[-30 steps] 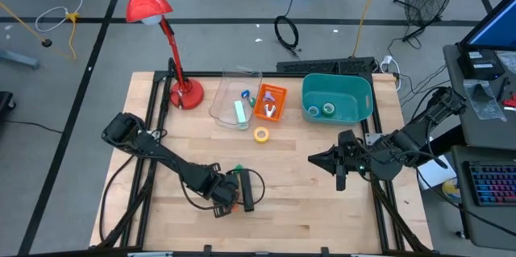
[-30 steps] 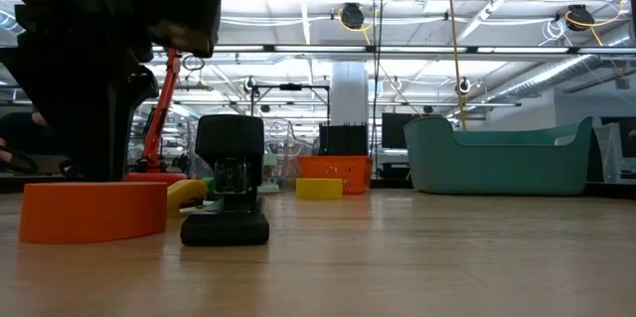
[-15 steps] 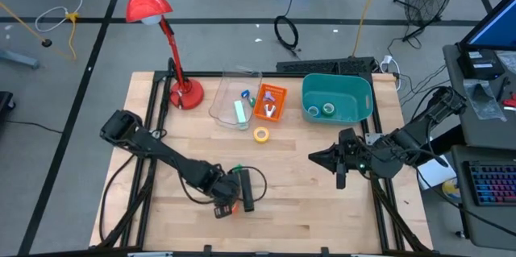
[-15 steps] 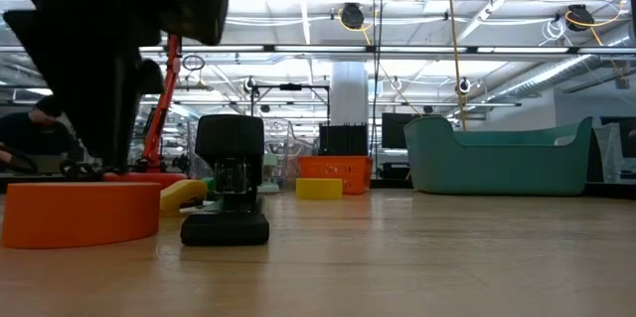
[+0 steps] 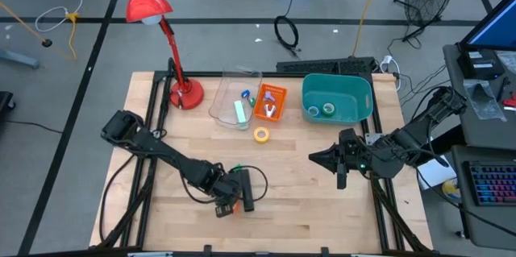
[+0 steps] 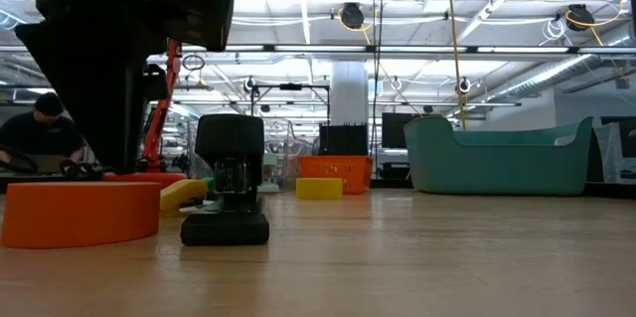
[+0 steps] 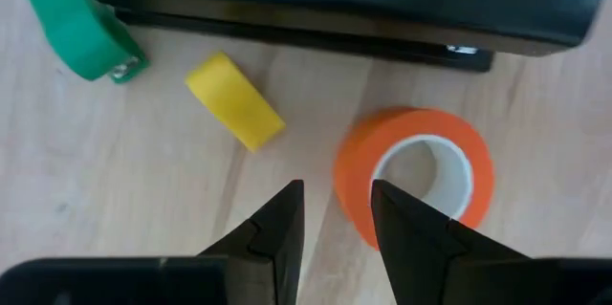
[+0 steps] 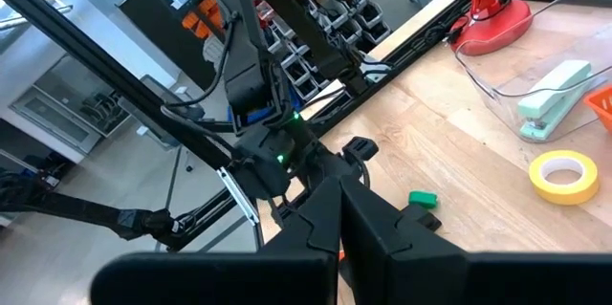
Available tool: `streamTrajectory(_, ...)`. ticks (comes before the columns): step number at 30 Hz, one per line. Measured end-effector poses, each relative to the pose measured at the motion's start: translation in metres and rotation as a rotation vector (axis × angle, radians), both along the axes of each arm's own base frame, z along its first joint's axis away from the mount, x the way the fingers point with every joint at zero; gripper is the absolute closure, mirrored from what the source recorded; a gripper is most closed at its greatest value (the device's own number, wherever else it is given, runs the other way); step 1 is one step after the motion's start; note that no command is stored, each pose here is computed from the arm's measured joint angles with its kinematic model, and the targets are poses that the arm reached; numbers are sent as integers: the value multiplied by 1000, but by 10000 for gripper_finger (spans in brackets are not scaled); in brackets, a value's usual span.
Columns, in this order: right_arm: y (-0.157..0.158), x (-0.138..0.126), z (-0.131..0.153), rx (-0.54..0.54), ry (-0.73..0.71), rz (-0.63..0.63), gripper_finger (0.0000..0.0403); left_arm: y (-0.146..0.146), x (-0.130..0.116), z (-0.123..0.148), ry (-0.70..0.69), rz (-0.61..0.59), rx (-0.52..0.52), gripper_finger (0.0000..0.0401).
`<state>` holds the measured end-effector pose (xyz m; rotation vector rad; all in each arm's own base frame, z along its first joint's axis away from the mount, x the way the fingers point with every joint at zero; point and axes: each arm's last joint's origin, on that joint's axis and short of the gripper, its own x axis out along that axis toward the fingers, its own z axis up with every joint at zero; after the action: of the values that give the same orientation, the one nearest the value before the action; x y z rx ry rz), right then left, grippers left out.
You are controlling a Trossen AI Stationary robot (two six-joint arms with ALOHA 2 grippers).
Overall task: Pick and place Stapler, Stapler remover, tape
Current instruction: Put the orange tape into the green bin
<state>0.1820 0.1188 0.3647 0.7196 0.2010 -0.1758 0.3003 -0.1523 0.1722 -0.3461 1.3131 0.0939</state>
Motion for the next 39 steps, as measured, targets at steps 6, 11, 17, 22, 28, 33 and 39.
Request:
streamTrajectory(6, 0, 0, 0, 6, -2, -5, 403, -1, -1, -6, 17, -8, -9, 274)
streamTrajectory(11, 0, 0, 0, 9, -2, -6, 403, -1, 0, -6, 10, -7, -14, 274)
streamTrajectory(17, -1, 0, 0, 3, -7, -27, 403, -2, 1, -5, -5, -8, -23, 274)
streamTrajectory(22, -1, 0, 0, 4, -7, -27, 403, -5, 5, -11, -8, -15, -48, 274)
streamTrajectory(28, -1, 0, 0, 9, -7, -29, 403, -10, 7, -30, 50, -42, -57, 274)
streamTrajectory(33, -1, 0, 0, 11, -7, -29, 403, -8, 9, -33, 66, -23, -54, 297)
streamTrajectory(39, -1, 0, 0, 9, -7, -32, 403, 0, 8, -26, 70, -14, -76, 365)
